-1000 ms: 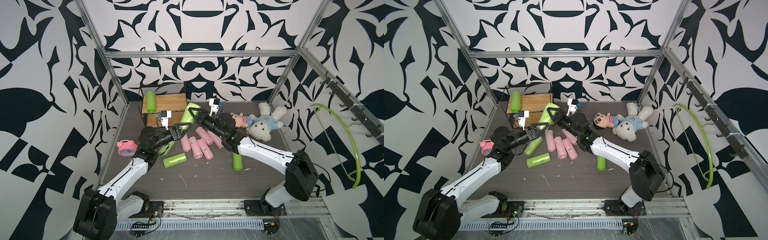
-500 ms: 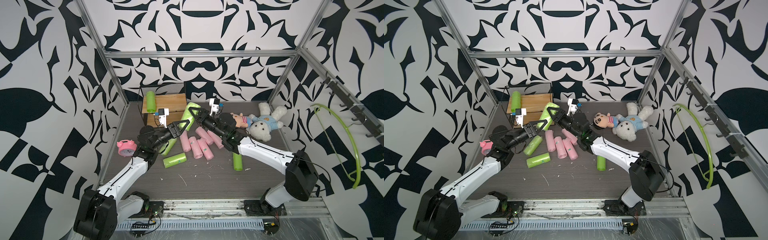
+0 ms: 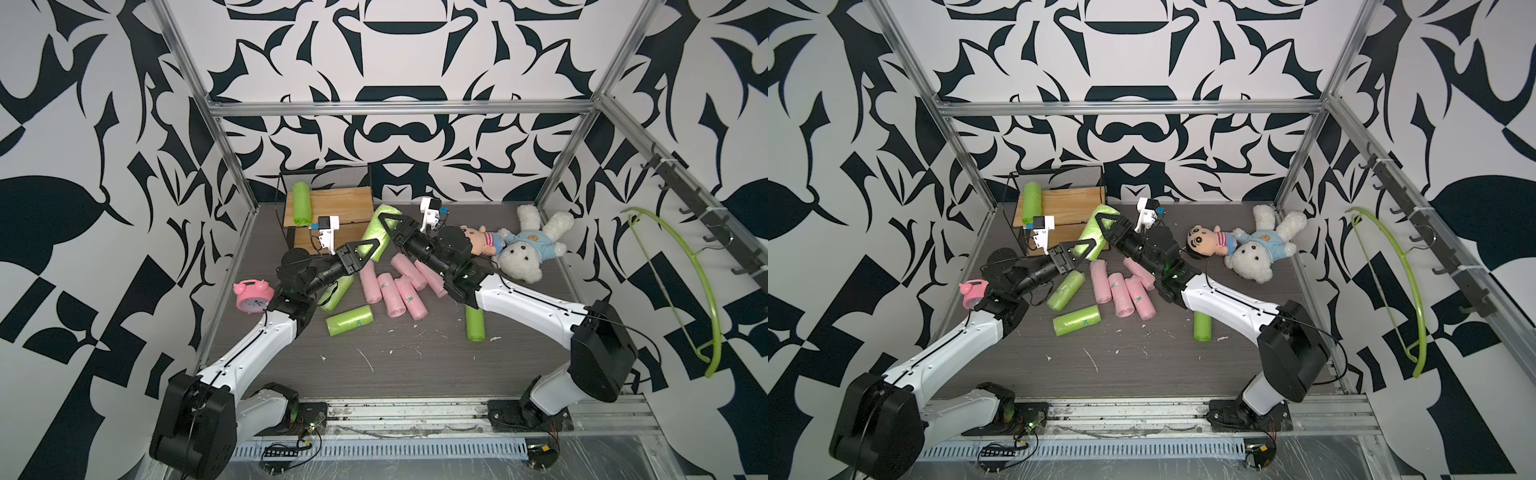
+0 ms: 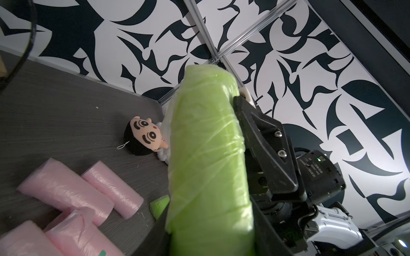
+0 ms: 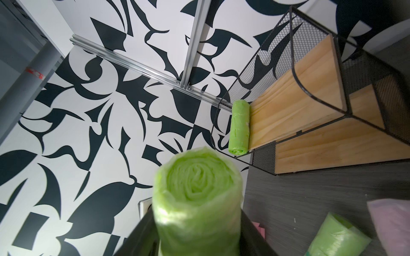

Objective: Sort the rolls of trash bags by color and place them on the shelf
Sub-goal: Pick up the roll of trash bags from the center of the board, then place the roll of trash bags on the shelf.

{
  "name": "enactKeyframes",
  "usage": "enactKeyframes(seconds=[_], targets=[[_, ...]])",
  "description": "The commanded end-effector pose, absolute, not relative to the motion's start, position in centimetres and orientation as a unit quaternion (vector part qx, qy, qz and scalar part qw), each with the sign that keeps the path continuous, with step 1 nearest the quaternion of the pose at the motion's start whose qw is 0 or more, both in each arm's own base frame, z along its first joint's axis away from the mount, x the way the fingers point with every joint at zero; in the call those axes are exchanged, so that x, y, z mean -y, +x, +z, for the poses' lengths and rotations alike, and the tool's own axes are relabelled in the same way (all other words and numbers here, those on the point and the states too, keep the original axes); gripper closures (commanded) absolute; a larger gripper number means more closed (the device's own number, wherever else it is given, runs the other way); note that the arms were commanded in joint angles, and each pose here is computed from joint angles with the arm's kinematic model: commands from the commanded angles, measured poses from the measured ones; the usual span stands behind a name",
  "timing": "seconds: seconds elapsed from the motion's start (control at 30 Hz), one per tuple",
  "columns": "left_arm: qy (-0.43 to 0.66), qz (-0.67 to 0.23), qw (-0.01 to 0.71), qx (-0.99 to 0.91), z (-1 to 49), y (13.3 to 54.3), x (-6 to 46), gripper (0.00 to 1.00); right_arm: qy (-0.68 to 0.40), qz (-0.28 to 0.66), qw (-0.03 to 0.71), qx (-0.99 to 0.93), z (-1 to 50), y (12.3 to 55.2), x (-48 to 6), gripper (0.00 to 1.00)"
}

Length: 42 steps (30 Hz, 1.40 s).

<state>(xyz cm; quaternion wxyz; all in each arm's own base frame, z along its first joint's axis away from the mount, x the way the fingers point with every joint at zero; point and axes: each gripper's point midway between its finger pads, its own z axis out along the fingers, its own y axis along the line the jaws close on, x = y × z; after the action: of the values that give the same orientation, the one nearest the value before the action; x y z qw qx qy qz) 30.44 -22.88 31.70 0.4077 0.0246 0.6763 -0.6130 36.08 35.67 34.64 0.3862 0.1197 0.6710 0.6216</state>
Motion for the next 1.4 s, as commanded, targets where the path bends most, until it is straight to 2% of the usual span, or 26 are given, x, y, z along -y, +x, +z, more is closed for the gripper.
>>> enactKeyframes(seconds=[0.0, 0.07, 0.17, 0.2, 0.43, 0.63, 0.8, 1.0, 1.37], targets=[[0.045, -0.601, 0.443, -0.664, 33.6, 30.4, 22.4, 1.0, 0.11, 0.615, 0.429, -0.652, 37.6, 35.5, -33.9, 0.33], [0.047, -0.595, 0.443, -0.669, 33.5, 30.5, 22.3, 1.0, 0.107, 0.6, 0.436, -0.662, 37.4, 35.6, -33.6, 0.25], [0.049, -0.576, 0.448, -0.682, 33.1, 30.7, 22.1, 1.0, 0.101, 0.577, 0.45, -0.674, 37.4, 35.8, -33.0, 0.02], [0.049, -0.57, 0.451, -0.685, 33.0, 30.8, 22.0, 1.0, 0.099, 0.572, 0.453, -0.676, 37.4, 35.8, -32.8, 0.0], [0.053, -0.5, 0.489, -0.713, 33.0, 31.1, 20.3, 1.0, 0.089, 0.531, 0.491, -0.685, 38.1, 35.9, -30.3, 0.0], [0.008, -0.355, 0.536, -0.766, 32.8, 33.0, 16.3, 1.0, 0.063, 0.463, 0.546, -0.696, 39.2, 35.6, -26.7, 0.0], [-0.019, -0.22, 0.56, -0.799, 33.5, 35.5, 12.8, 1.0, 0.034, 0.405, 0.569, -0.715, 39.0, 34.7, -24.6, 0.0], [-0.033, -0.087, 0.567, -0.818, 34.0, 39.2, 10.1, 1.0, 0.018, 0.385, 0.576, -0.721, 38.5, 33.6, -23.6, 0.0], [-0.014, 0.059, 0.546, -0.835, 32.3, 46.6, 8.9, 1.0, -0.024, 0.36, 0.566, -0.741, 37.8, 32.1, -23.1, 0.0]])
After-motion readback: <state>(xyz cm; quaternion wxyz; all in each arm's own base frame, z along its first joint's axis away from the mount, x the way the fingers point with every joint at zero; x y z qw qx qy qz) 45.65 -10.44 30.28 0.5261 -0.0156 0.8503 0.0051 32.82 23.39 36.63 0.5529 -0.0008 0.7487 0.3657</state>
